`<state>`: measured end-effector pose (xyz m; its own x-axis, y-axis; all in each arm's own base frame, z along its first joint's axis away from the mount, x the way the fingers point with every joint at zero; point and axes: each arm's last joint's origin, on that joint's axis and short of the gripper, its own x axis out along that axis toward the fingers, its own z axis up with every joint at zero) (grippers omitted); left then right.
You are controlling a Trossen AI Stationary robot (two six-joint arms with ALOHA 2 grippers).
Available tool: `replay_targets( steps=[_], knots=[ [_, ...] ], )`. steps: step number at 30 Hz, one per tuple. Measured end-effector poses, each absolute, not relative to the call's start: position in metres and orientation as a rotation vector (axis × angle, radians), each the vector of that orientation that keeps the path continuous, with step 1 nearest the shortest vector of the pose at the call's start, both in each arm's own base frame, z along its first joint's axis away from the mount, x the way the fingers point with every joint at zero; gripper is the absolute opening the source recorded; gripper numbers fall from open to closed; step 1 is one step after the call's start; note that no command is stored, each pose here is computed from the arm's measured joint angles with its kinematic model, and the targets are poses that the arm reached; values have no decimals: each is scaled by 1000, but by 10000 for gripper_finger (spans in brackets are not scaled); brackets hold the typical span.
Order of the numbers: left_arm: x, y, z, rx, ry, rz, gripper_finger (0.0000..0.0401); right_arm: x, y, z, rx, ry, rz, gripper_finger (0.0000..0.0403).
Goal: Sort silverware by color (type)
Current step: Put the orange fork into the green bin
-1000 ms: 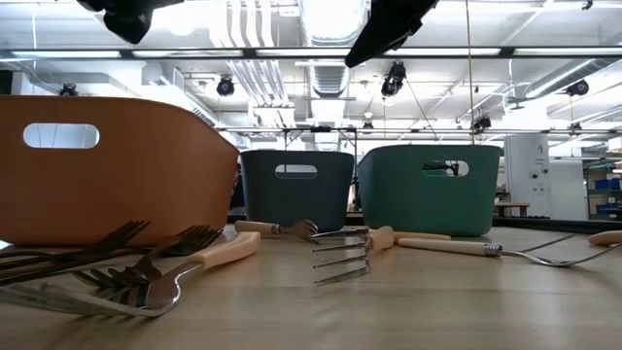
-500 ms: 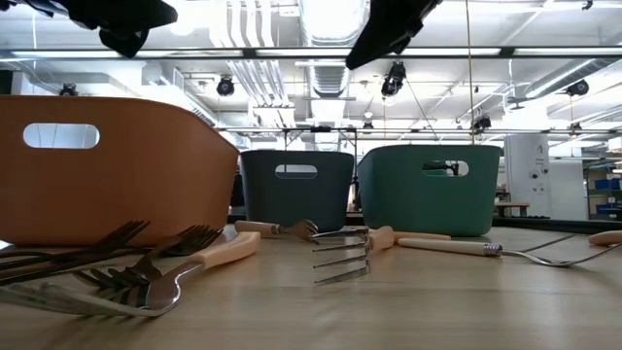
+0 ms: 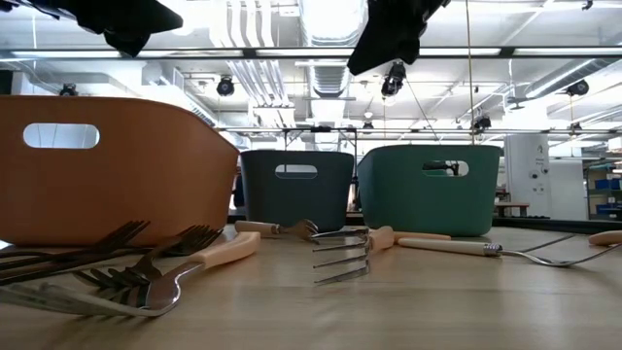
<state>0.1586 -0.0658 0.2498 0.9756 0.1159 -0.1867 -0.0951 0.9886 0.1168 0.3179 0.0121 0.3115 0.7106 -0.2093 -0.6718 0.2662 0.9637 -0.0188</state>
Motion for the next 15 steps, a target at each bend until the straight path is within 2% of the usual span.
replay_targets(
  steps=[9,15],
  knots=[
    [155,-58,257,310,171,123,0,319,24,307,292,764,-246,79],
    [151,-45,274,392,121,188,0,312,32,302,438,832,-315,79]
  ],
)
